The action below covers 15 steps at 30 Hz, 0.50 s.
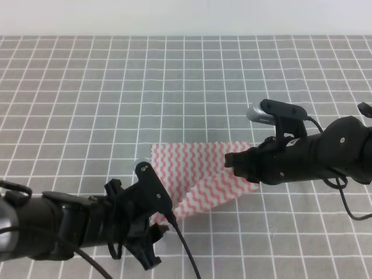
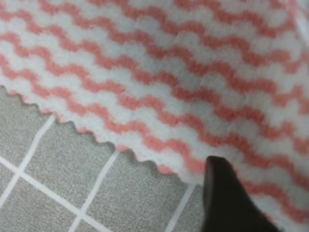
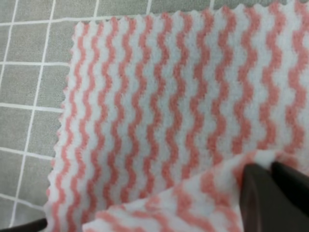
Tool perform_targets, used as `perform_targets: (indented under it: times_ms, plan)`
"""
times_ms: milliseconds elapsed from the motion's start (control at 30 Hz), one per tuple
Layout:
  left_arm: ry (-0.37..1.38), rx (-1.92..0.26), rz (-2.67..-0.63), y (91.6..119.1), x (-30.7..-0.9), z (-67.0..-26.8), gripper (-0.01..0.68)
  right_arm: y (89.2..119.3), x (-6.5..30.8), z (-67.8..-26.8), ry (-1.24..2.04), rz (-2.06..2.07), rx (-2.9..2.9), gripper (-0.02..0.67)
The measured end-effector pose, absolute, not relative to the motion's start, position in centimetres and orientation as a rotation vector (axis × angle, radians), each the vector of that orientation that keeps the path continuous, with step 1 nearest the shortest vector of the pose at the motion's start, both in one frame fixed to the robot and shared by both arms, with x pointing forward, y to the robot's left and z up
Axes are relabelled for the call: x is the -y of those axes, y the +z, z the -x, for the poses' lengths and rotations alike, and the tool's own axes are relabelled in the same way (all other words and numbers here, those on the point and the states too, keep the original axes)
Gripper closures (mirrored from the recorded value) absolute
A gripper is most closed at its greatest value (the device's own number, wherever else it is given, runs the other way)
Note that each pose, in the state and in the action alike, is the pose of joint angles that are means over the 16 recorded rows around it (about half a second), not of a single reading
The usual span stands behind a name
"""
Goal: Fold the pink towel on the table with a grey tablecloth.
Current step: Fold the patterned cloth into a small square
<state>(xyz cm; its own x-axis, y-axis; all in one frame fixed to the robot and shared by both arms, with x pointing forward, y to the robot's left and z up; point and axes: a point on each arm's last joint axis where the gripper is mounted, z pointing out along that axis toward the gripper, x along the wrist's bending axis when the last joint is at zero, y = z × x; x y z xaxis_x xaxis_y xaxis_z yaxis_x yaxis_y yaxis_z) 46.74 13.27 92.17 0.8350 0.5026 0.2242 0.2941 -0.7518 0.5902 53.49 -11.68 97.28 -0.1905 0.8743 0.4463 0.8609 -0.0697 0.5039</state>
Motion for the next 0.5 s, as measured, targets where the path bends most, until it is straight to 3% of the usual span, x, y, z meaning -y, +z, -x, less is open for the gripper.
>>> perform_targets:
  times_ms: [267,500]
  plan:
    - [0.511,-0.580,-2.466,92.16,-13.28,-46.79,0.575,97.30,11.74,-53.50,1.126,-1.987,-2.130,0.664]
    - [0.514,-0.601,-2.444,92.56,-13.13,-47.01,0.650,97.33,12.24,-53.70,1.120,-2.004,-2.121,0.664]
